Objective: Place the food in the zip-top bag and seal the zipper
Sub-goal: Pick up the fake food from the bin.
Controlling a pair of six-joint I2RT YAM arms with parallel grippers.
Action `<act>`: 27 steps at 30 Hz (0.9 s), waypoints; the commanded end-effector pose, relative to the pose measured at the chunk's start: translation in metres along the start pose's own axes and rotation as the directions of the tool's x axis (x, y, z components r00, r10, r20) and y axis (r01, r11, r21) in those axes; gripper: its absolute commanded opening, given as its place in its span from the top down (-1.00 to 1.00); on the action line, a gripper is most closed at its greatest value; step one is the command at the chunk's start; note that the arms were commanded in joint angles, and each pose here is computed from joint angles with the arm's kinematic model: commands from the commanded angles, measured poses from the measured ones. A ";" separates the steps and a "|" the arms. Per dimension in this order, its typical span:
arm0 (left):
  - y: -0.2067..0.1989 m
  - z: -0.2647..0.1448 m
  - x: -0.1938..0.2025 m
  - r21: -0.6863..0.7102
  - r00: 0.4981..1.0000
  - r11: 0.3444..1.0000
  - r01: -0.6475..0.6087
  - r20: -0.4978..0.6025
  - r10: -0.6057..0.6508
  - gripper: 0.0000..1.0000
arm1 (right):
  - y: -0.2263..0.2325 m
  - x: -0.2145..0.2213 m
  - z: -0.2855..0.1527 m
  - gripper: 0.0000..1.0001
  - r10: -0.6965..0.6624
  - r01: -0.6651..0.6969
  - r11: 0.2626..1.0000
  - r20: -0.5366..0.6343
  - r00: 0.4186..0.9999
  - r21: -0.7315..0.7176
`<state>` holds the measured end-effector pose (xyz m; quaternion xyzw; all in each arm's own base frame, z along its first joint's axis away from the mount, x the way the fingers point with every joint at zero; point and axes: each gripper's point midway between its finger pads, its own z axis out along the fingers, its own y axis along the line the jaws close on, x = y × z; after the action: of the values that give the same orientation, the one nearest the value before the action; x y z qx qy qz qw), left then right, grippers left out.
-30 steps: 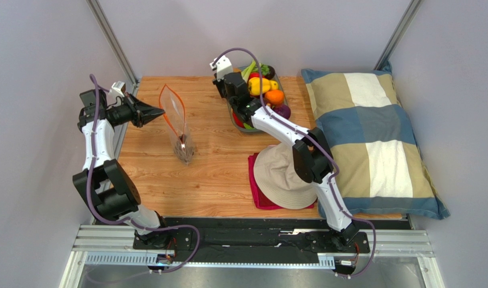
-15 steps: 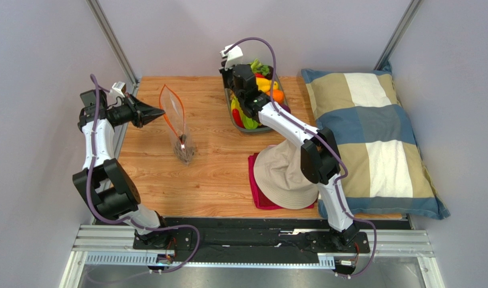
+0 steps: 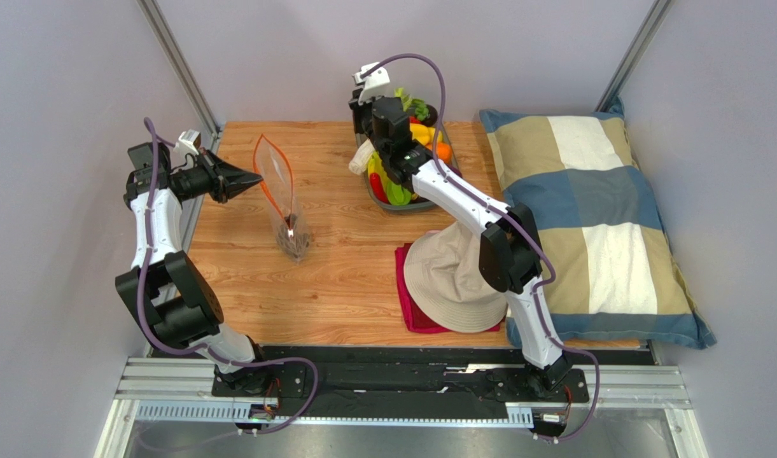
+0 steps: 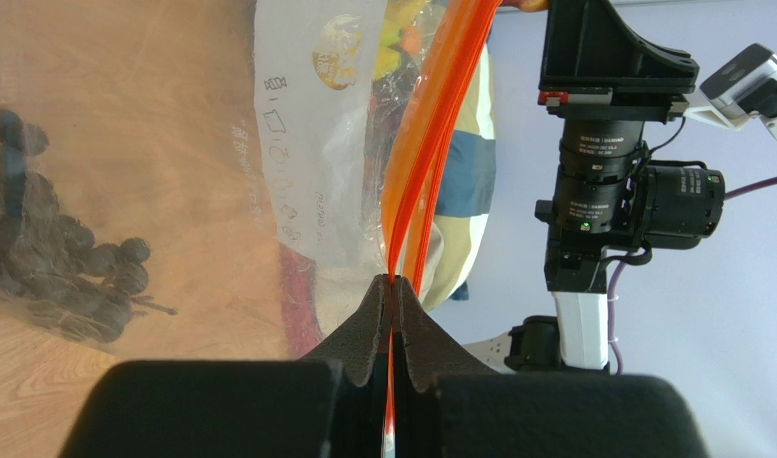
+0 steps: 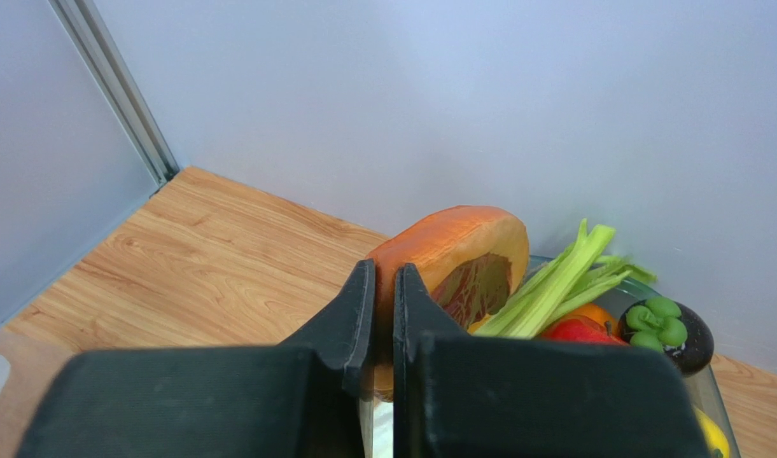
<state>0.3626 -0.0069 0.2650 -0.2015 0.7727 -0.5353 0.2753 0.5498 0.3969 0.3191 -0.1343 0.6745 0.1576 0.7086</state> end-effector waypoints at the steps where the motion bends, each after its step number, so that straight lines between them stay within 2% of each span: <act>1: -0.012 -0.005 -0.008 0.017 0.998 0.998 -0.067 0.017 0.067 1.00 | -0.001 -0.112 -0.017 1.00 0.090 -0.086 0.996 0.235 0.968 -0.030; 10: -0.012 -0.004 -0.010 0.012 0.997 0.998 -0.069 0.019 0.069 1.00 | 0.009 -0.152 -0.034 1.00 0.147 -0.120 0.987 0.291 0.945 -0.109; 18: -0.018 0.004 -0.010 0.017 0.996 0.996 -0.089 0.002 0.089 1.00 | 0.031 -0.199 -0.080 1.00 0.203 -0.112 0.947 0.289 0.936 -0.301; 22: -0.023 0.009 -0.010 0.021 0.995 0.994 -0.104 -0.009 0.104 1.00 | 0.048 -0.229 -0.122 1.00 0.250 -0.118 0.889 0.254 0.934 -0.442; 27: -0.019 0.012 -0.015 0.011 0.996 0.996 -0.089 -0.007 0.090 1.00 | 0.069 -0.247 -0.168 1.00 0.331 -0.186 0.781 0.143 0.933 -0.597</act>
<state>0.3730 -0.0154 0.2724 -0.1828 0.7790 -0.5321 0.2767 0.4162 0.3850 0.5264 -0.1940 0.5384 0.3775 0.7280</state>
